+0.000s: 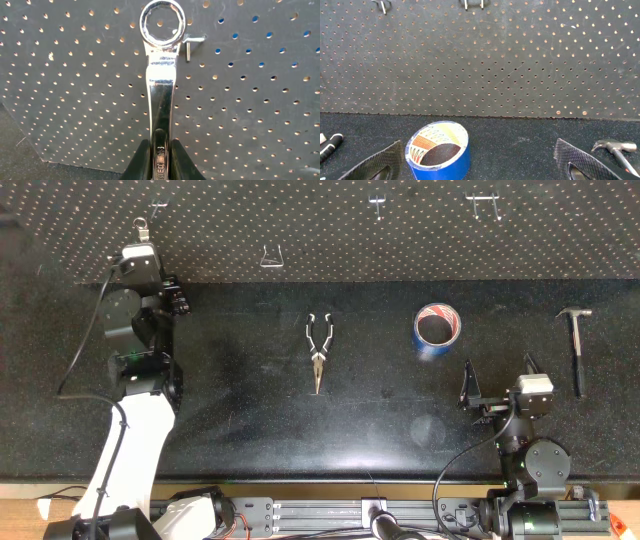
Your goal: Place Tools Onto Pegboard
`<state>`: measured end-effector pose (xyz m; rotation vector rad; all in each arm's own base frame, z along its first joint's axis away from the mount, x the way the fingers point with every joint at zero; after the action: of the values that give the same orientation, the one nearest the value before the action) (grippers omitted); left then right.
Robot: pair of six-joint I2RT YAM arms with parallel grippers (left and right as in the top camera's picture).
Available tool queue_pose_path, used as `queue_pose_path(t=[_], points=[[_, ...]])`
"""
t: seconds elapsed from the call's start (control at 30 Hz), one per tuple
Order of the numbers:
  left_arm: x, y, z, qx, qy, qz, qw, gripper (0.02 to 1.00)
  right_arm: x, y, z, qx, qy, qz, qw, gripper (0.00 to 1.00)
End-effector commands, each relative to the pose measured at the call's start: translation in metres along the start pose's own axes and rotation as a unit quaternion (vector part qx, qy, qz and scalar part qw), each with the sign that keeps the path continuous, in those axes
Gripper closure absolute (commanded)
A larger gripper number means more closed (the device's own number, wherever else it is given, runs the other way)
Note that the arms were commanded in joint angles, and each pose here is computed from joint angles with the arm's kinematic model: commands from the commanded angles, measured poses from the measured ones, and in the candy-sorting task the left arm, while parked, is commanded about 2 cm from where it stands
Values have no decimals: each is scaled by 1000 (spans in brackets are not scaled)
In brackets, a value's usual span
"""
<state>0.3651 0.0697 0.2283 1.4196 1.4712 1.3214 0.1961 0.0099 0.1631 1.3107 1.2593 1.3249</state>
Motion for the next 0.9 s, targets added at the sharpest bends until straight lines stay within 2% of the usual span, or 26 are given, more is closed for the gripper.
queue_pose_path(t=[0.03,0.37,0.4,0.43,0.47,0.5,0.63,0.8,0.9], points=[[-3,8,6,-8,-18,-9,1000,991,-1,-1,0,0,-1,-3,1000,25],[-8,-22,21,40,-25,-9,999,993,-1,-1,0,0,-1,-3,1000,25],[-8,-23,22,42,-25,-9,999,860,-1,-1,0,0,-1,-3,1000,25],[-8,-23,22,42,-25,-9,999,492,-1,-1,0,0,-1,-3,1000,25],[-8,-23,22,42,-24,-9,999,165,-1,-1,0,0,-1,-3,1000,25],[-8,-23,22,42,-23,-9,999,23,-1,-1,0,0,-1,-4,1000,25],[-9,-32,8,85,-31,-8,996,23,-1,-1,0,0,-1,-3,1000,25],[-9,-34,-45,151,-44,-8,987,23,-1,-1,0,0,-1,-4,1000,25],[-8,-29,-72,158,-44,-8,986,23,-1,-1,0,0,-1,-4,1000,25]])
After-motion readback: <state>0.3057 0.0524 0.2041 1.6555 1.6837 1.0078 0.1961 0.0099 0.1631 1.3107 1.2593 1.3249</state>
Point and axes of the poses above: each gripper's point midway between its finger pads, its own z axis out along the fingers, its own x axis along the line the jaws close on, y = z × x, the point moved 5 cm from there along -z, back along the fingers, and after that the axes turned 5 degrees about z, right-handed, at the moved point
